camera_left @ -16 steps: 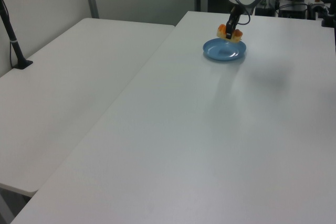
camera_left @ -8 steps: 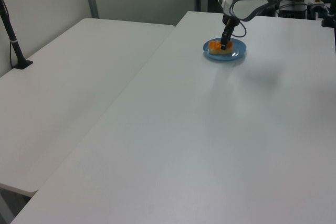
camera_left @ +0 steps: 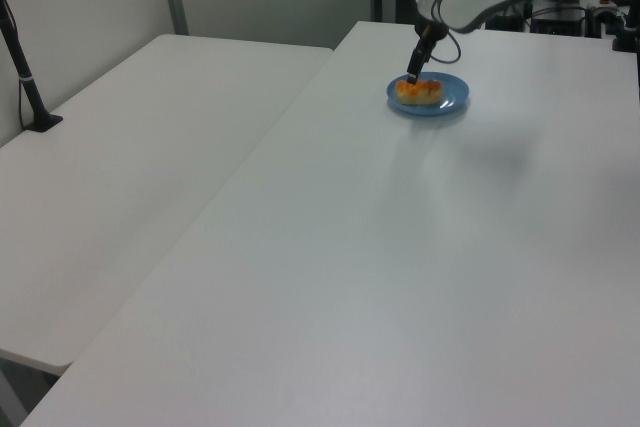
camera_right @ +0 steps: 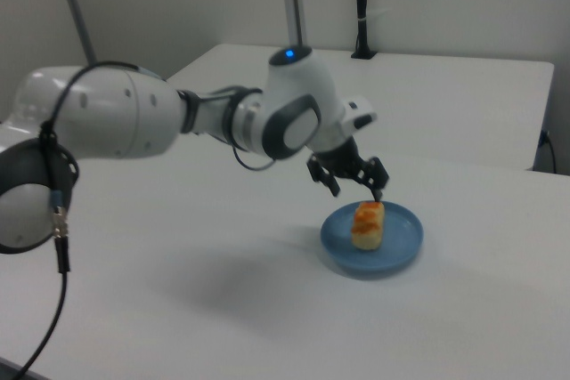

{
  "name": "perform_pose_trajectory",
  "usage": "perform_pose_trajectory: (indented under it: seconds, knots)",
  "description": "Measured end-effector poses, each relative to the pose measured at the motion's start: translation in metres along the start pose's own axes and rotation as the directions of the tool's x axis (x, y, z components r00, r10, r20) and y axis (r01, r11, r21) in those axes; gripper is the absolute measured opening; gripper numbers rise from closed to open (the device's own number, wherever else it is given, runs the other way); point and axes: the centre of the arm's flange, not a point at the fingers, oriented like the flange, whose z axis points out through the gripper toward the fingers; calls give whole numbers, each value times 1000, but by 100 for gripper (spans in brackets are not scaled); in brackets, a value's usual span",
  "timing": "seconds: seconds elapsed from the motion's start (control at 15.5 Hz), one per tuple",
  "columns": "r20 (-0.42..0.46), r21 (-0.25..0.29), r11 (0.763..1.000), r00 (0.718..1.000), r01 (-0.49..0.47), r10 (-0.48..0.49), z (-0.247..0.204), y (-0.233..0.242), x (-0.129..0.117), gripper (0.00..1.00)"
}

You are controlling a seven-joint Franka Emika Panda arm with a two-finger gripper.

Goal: Put the bread onto the plate

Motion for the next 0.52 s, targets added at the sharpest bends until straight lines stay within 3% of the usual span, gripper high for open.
perform_pose_trajectory:
  seconds: [0.26, 0.52]
  knots:
    - [55, 39, 996, 996, -77, 74, -80, -57, 13, 100]
    - [133, 62, 992, 986, -107, 98, -161, -115, 8, 100]
